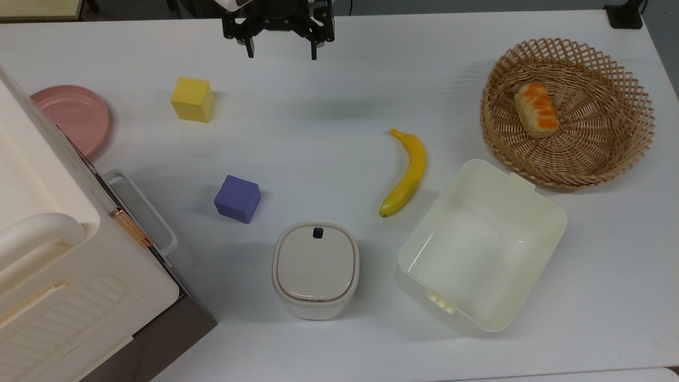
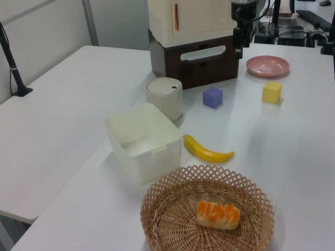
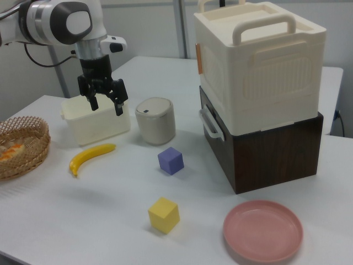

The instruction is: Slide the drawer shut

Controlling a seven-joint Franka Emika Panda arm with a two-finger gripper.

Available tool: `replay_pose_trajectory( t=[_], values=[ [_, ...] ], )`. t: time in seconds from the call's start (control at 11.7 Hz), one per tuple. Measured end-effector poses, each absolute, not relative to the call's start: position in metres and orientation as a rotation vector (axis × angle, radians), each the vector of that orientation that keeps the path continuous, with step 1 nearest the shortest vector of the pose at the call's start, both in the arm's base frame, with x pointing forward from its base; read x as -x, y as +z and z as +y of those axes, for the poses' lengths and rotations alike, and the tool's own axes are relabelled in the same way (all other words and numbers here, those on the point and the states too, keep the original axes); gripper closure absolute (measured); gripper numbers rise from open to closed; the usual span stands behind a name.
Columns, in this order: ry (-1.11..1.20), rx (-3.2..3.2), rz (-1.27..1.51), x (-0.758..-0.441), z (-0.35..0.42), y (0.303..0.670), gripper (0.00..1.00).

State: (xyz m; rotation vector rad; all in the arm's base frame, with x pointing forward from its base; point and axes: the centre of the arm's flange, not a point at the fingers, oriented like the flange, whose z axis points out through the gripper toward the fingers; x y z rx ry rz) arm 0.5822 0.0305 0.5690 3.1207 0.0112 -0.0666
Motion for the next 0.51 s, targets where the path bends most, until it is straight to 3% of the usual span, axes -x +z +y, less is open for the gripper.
replay_pose_trajectory(
  t=[0.51],
  values=[
    [-0.064, -3.12, -0.009, -0.5821, 0.0234, 0.5701, 0.0]
  ],
)
